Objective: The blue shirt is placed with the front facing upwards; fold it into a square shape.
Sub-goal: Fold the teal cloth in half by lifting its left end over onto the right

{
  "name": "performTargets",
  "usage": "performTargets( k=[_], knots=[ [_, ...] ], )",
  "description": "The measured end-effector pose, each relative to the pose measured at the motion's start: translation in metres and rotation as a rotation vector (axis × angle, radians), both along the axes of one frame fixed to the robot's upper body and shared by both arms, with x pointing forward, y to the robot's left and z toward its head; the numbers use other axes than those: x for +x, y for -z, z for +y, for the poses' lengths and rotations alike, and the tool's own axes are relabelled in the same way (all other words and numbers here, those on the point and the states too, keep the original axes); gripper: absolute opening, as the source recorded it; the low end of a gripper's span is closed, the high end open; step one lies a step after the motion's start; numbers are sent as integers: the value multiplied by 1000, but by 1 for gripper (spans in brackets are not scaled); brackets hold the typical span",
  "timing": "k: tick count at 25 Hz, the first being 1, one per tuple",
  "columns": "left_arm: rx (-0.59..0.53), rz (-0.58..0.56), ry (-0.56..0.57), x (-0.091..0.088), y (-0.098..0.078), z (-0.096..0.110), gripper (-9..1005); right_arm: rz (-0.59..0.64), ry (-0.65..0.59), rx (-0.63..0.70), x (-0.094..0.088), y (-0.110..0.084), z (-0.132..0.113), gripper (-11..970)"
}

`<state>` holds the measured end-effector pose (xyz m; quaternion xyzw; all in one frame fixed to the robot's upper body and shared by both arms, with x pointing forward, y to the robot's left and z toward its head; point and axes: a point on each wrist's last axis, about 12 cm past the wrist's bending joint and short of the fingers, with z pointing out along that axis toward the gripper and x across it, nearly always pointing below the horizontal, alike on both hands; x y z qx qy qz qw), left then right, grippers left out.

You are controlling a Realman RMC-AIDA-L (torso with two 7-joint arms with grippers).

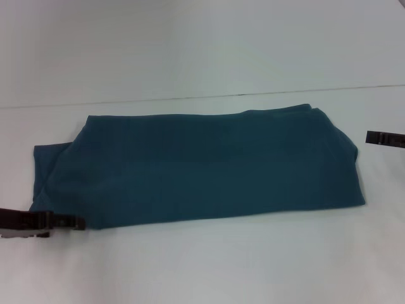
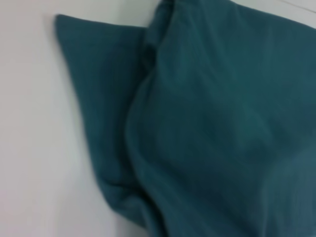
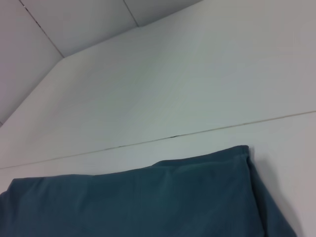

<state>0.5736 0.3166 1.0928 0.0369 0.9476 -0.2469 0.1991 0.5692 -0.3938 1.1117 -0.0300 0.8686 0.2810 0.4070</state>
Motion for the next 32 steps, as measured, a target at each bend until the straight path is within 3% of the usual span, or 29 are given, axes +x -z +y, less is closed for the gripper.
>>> performTargets(
  k=[9, 32],
  knots=[
    [5, -18, 8, 11, 3, -14, 874, 2, -1, 1, -1, 0, 0, 891],
    [44, -39, -19, 17, -1, -5, 861, 2, 2, 0, -1, 0, -1, 886]
  ],
)
